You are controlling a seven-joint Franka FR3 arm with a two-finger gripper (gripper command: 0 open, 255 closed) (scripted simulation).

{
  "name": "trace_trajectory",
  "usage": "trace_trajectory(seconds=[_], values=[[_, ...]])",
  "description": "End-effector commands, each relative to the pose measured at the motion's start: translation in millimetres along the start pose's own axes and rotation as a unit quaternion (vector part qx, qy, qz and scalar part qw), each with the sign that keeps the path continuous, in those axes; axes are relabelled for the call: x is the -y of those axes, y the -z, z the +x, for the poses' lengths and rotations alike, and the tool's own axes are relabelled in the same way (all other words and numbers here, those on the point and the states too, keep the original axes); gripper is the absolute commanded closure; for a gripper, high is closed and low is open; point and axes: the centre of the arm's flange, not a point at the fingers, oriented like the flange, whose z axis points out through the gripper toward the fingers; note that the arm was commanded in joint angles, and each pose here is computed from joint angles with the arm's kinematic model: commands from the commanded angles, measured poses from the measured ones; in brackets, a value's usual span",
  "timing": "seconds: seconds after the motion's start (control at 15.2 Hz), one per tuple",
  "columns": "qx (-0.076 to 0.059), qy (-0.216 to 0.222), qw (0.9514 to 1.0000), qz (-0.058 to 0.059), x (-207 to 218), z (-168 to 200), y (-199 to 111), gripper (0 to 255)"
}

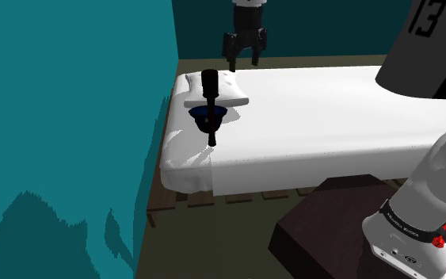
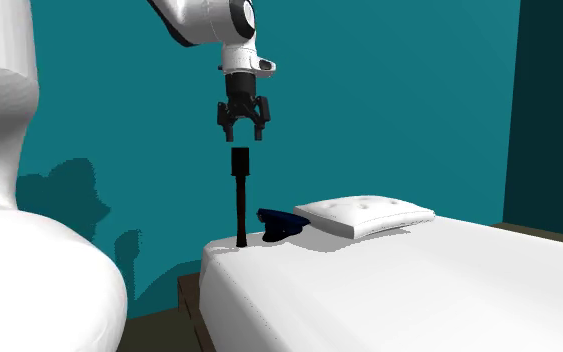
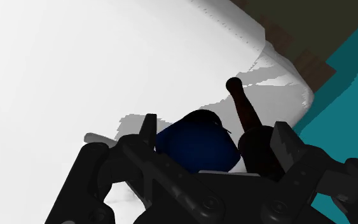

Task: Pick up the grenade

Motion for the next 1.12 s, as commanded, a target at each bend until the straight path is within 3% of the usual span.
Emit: trace_trajectory(seconds=[0.0, 0.4, 1.06], values=[[-0.002, 0.003, 1.0, -0.005, 21, 18, 2, 0], [-0.007, 0.012, 0.9997, -0.021, 79, 75, 6, 0], [-0.007, 0.012, 0.9996, -0.022, 83, 76, -34, 0]])
